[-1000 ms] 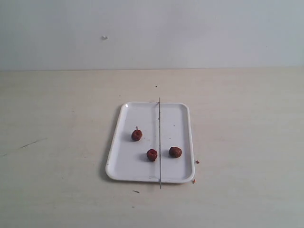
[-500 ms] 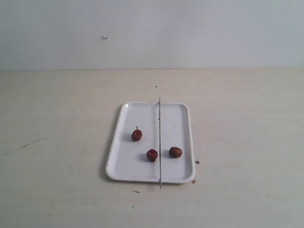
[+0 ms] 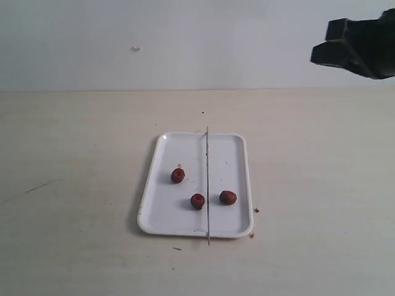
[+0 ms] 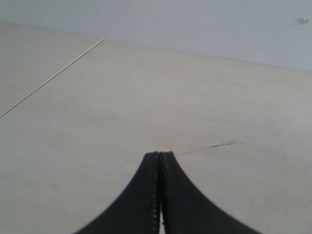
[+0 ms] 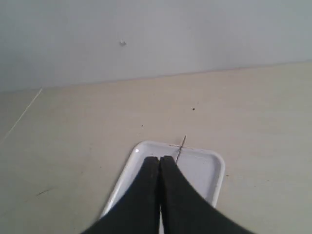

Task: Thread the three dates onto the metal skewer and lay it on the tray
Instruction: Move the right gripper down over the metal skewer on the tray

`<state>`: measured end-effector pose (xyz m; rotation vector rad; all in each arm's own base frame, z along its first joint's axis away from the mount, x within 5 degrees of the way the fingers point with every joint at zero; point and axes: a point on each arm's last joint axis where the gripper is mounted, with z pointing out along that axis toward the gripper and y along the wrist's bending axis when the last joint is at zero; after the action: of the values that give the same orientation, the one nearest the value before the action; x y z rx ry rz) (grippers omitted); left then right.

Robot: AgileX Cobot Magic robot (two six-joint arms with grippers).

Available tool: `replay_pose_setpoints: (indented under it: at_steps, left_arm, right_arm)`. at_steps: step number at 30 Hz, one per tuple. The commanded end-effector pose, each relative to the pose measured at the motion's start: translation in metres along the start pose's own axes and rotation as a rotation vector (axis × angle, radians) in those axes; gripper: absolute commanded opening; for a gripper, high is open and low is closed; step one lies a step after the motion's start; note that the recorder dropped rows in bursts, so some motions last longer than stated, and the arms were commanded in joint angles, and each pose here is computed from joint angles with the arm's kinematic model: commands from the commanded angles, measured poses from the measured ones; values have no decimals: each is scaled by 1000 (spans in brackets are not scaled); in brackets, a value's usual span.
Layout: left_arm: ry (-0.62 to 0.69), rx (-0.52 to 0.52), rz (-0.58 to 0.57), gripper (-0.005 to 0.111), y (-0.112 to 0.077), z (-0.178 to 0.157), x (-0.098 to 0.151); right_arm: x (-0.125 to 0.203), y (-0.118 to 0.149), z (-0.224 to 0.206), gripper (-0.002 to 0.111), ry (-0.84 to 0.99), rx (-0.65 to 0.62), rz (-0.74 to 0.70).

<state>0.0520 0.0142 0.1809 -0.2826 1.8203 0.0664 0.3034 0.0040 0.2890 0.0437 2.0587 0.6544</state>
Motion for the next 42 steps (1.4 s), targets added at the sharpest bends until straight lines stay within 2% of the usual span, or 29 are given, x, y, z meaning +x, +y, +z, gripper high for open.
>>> replay_pose_setpoints:
  at_steps: [1,3,4,5,6,7,8,9,10,11,14,17,20,21,24,28,31,38,42]
  left_arm:
    - [-8,-4,-5,0,0,0,-1]
    - [-8,-4,-5,0,0,0,-1]
    - [-8,-4,-5,0,0,0,-1]
    - [-8,-4,-5,0,0,0,-1]
    - [-8,-4,-5,0,0,0,-1]
    - [-8,-4,-5,0,0,0,-1]
    - [-8,-4,-5,0,0,0,-1]
    - [-8,-4,-5,0,0,0,-1]
    - [-8,-4,-5,0,0,0,-1]
    - [-8,-4,-5,0,0,0,-1]
    - [-8,-4,-5,0,0,0,-1]
    - [-8,-4,-5,0,0,0,-1]
    - [-8,-4,-5,0,0,0,-1]
    - [-8,-4,-5,0,0,0,-1]
    - [-8,-4,-5,0,0,0,-1]
    - [-8,-4,-5,0,0,0,-1]
    - [-8,-4,-5,0,0,0,-1]
    - [-8,-4,-5,0,0,0,-1]
    - [-8,-4,-5,0,0,0,-1]
  right_arm:
    - [-5,-26,44,0,80,-18,-242]
    - [-4,-43,53,0,93,82,-659]
    - [-7,-56,52,0,111,215,-814]
    - [-11,-72,47,0,128,410,-832]
    - [-12,-90,37,0,132,643,-762]
    - [-10,-102,25,0,121,822,-655]
    - [-7,-109,17,0,125,934,-540]
    - [3,-119,5,0,233,1079,-406]
    - [8,-121,1,0,337,1121,-391]
    - [17,-121,-6,0,523,1145,-314]
    - [27,-103,-4,0,664,1013,3]
    - [40,-76,5,0,823,777,180]
    - [53,-43,21,0,887,611,255]
    - [58,-16,38,0,857,514,256]
    - [64,22,62,0,754,399,215]
    - [70,61,91,0,644,352,217]
    - [80,82,117,0,707,352,110]
    - [105,108,160,0,878,489,-92]
    - [118,112,167,2,922,481,-94]
